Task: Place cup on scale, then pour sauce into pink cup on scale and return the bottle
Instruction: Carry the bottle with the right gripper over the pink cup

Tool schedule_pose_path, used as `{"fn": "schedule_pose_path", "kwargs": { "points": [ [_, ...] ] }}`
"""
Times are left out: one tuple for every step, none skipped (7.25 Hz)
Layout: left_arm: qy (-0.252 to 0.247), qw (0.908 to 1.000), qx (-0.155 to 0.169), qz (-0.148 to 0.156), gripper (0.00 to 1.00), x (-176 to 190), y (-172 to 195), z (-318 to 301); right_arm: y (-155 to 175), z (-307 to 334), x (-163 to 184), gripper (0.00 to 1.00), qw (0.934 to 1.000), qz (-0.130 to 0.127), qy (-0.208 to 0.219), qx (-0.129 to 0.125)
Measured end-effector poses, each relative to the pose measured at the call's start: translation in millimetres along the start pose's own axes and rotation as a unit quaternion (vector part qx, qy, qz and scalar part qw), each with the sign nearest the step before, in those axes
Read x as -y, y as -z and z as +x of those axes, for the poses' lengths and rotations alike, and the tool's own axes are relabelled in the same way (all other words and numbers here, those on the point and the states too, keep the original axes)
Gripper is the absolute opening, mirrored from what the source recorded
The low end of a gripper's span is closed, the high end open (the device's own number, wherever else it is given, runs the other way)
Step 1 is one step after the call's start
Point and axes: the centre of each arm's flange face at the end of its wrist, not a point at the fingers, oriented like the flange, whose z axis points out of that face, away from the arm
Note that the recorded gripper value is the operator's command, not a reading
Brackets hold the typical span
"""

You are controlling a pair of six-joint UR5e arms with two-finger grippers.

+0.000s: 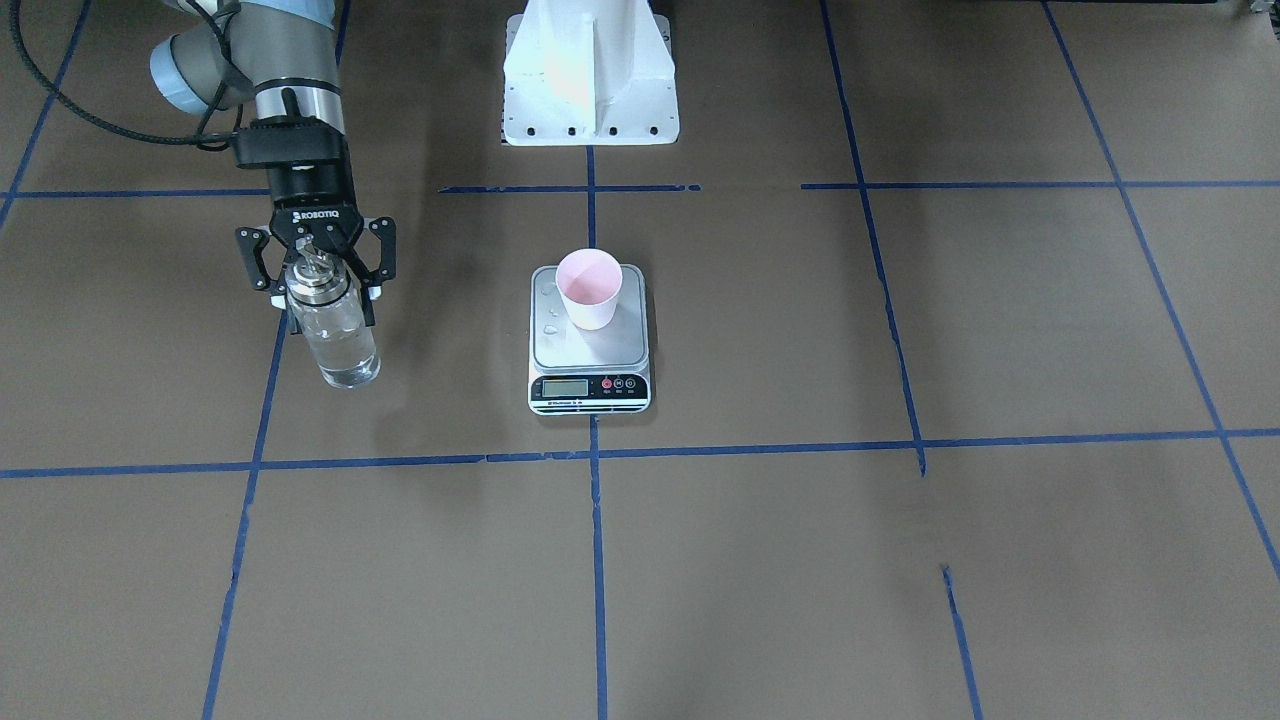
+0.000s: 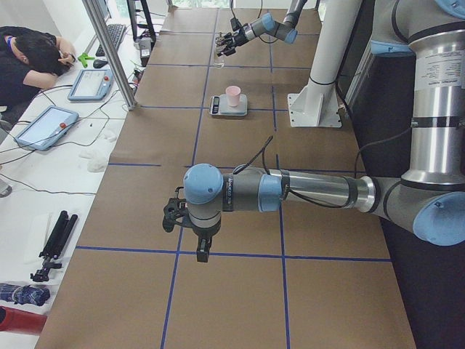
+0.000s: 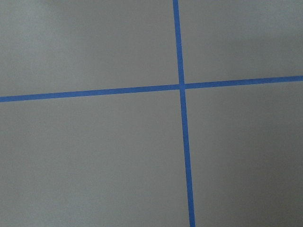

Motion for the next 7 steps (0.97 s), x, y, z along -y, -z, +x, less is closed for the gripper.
{"fn": "schedule_pose_path", "kwargs": {
  "points": [
    [0.001, 1.0000, 0.000, 0.000, 1.00, -0.9, -0.4, -0.6, -5.3, -18.5, 14.9, 0.00, 0.9993, -0.013, 0.029, -0.017],
    [0.001, 1.0000, 0.000, -0.001, 1.00, -1.2, -0.6, -0.8, -7.2, -35.0, 26.6, 0.00, 0.9977, -0.023, 0.057, -0.030],
    [0.002, 1.0000, 0.000, -0.002, 1.00, -2.2, -1.3, -1.4, -6.1, -50.4, 31.1, 0.00, 0.9942, -0.029, 0.093, -0.045],
    [0.003, 1.0000, -0.001, -0.003, 1.00, -4.7, -2.9, -2.4, -2.0, -70.7, 26.5, 0.00, 0.9869, -0.029, 0.144, -0.066],
    [0.005, 1.0000, -0.002, -0.005, 1.00, -7.8, -4.8, -3.3, 4.0, -92.3, 16.4, 0.00, 0.9749, -0.023, 0.202, -0.090],
    [0.006, 1.0000, -0.003, -0.006, 1.00, -9.5, -5.9, -3.7, 12.0, -109.2, 2.4, 0.00, 0.9600, -0.010, 0.259, -0.107],
    [0.006, 1.0000, -0.003, -0.007, 1.00, -10.1, -6.4, -4.1, 18.7, -121.6, -10.4, 0.00, 0.9400, 0.007, 0.318, -0.122]
  ]
}}
